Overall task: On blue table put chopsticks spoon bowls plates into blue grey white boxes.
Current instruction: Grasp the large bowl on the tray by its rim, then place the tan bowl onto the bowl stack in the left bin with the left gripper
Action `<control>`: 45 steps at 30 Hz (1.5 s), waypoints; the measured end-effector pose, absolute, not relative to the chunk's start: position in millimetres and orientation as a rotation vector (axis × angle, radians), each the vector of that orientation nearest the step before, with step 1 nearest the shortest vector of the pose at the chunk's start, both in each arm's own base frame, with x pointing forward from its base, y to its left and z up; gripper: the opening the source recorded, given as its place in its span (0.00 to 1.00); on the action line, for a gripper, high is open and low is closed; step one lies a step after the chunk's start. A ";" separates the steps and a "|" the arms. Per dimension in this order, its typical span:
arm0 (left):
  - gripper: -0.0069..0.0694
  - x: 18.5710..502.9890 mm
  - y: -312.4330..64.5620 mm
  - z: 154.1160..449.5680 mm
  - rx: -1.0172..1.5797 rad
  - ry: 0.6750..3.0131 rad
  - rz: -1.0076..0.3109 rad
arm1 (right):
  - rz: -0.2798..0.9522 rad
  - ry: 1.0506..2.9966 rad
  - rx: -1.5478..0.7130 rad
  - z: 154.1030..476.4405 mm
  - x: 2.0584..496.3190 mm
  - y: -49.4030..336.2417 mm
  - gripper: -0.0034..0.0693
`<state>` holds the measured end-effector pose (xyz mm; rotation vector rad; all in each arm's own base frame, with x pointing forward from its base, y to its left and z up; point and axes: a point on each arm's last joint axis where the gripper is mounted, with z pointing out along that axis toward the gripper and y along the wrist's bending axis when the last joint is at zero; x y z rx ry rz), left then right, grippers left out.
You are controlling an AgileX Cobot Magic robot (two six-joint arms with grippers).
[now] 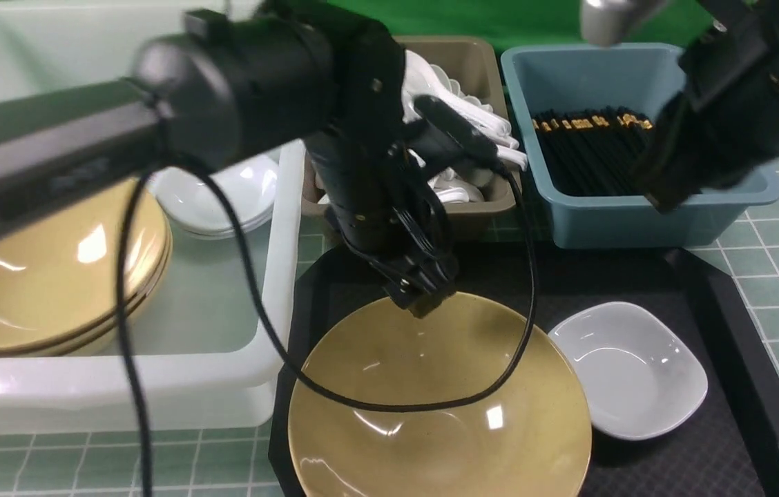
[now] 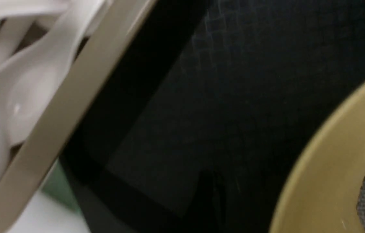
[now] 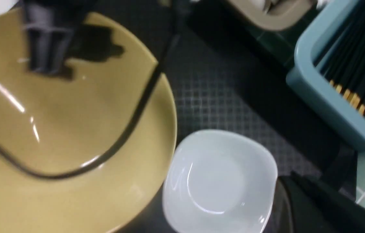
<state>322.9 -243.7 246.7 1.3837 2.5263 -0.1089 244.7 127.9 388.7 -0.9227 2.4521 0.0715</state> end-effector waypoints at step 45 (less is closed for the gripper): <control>0.10 228.0 101.3 354.8 -0.591 2.335 -0.203 | 0.313 1.829 -1.538 448.8 196.8 310.4 0.11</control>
